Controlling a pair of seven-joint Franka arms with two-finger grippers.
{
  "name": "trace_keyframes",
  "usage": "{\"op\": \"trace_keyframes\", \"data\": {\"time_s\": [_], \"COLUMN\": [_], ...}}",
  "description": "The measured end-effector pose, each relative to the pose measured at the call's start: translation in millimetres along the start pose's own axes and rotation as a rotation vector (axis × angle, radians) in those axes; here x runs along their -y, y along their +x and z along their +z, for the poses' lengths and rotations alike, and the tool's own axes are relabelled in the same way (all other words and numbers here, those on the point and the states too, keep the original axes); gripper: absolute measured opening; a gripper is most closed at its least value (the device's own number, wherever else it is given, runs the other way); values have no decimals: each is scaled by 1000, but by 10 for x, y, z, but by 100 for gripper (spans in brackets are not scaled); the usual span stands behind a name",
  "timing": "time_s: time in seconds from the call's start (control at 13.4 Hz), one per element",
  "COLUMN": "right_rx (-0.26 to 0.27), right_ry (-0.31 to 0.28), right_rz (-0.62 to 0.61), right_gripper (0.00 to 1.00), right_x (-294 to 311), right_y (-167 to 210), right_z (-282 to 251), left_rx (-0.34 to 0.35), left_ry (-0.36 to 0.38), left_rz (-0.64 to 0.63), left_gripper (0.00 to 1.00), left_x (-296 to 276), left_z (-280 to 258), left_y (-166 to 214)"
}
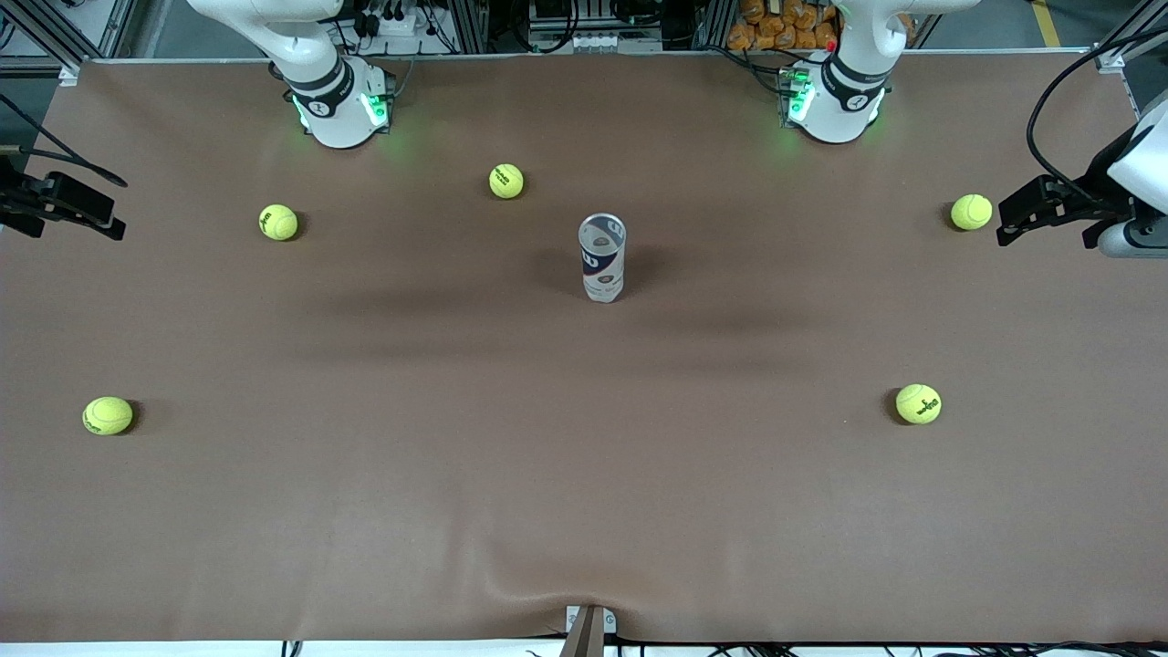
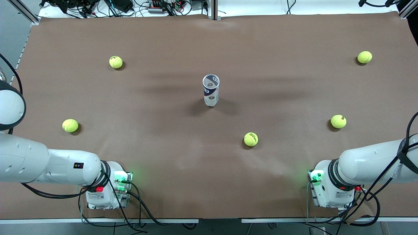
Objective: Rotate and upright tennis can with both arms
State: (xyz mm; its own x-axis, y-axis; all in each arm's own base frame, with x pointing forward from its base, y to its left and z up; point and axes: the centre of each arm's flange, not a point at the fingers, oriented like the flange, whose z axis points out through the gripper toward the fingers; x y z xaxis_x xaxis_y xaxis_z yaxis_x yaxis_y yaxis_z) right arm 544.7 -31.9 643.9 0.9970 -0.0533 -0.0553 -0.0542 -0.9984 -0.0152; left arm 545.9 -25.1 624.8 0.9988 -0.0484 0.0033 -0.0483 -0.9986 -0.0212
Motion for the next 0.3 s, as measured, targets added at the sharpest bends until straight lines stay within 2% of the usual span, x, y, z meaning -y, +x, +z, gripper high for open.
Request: {"op": "trace_keyframes", "data": {"time_s": [0.3], "right_rx": [0], "right_ry": [0], "right_rz": [0], "right_gripper": [100], "right_x": [0], "right_y": [0], "right_z": [0], "left_rx": [2], "left_ry": [0], "left_rz": [-6], "left_gripper": [100], "left_x": [27], "left_z": [11], "left_y": [5]}}
